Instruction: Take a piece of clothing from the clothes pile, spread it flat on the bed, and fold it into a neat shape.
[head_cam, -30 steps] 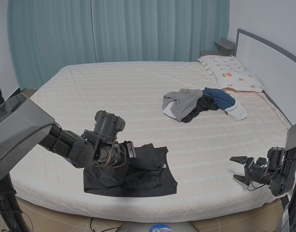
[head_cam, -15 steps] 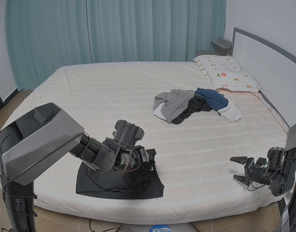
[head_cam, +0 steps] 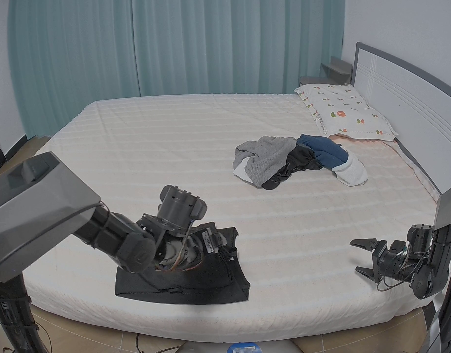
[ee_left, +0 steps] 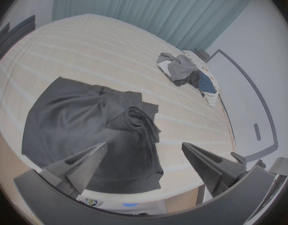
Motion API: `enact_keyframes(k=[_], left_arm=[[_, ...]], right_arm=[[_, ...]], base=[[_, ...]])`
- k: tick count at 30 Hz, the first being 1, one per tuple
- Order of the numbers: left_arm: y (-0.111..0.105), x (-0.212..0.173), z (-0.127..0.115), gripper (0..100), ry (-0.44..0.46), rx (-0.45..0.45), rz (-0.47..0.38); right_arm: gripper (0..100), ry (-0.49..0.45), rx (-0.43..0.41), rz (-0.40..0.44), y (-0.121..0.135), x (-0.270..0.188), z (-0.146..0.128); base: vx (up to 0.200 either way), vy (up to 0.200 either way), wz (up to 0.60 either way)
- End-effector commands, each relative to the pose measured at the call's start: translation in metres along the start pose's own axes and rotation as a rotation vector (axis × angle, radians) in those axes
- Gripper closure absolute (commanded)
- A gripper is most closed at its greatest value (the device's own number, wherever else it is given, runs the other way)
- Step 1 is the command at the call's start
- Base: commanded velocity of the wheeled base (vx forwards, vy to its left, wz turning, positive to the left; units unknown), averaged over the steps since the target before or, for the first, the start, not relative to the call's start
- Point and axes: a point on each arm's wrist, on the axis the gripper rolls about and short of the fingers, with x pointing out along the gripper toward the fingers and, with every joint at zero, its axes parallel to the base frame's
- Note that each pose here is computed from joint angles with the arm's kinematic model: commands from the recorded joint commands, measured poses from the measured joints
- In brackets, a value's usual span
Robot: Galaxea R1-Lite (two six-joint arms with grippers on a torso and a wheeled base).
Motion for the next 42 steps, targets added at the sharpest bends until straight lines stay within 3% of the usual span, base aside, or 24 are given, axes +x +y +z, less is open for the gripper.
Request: enact_keyframes(k=[1, 12, 16, 22, 30, 34, 42], left_arm=[[0.029, -0.042, 0.001, 0, 0.016, -0.109, -0.04], [0.074, -0.053, -0.009, 0, 0.014, -0.345, -0.115], [0.085, -0.056, 0.001, 0, -0.025, -0.378, -0.148], [0.101, -0.058, 0.013, 0, -0.056, -0.431, -0.134], [0.119, -0.058, 0.018, 0, -0.027, -0.472, -0.142], [0.132, -0.057, 0.024, 0, -0.021, -0.506, -0.142], [0.15, -0.042, 0.025, 0, 0.002, -0.545, -0.098]], right_arm=[[0, -0.005, -0.005, 0.007, 0.001, 0.0, 0.0], [0, 0.019, -0.099, -0.009, 0.016, 0.009, -0.023], [0, 0.025, -0.133, -0.026, 0.021, 0.019, -0.037], [0, 0.081, -0.196, 0.0, 0.033, 0.035, -0.06], [0, 0.107, -0.328, 0.149, 0.071, 0.066, -0.073], [0, 0.139, -0.366, 0.148, 0.083, 0.077, -0.078], [0, 0.143, -0.415, 0.106, 0.074, 0.073, -0.077]], base=[[-0.2, 0.0, 0.0], [-0.018, 0.0, 0.0], [0.0, 0.0, 0.0], [0.0, 0.1, 0.0], [0.0, 0.2, 0.0], [0.0, 0.2, 0.0], [0.0, 0.2, 0.0]])
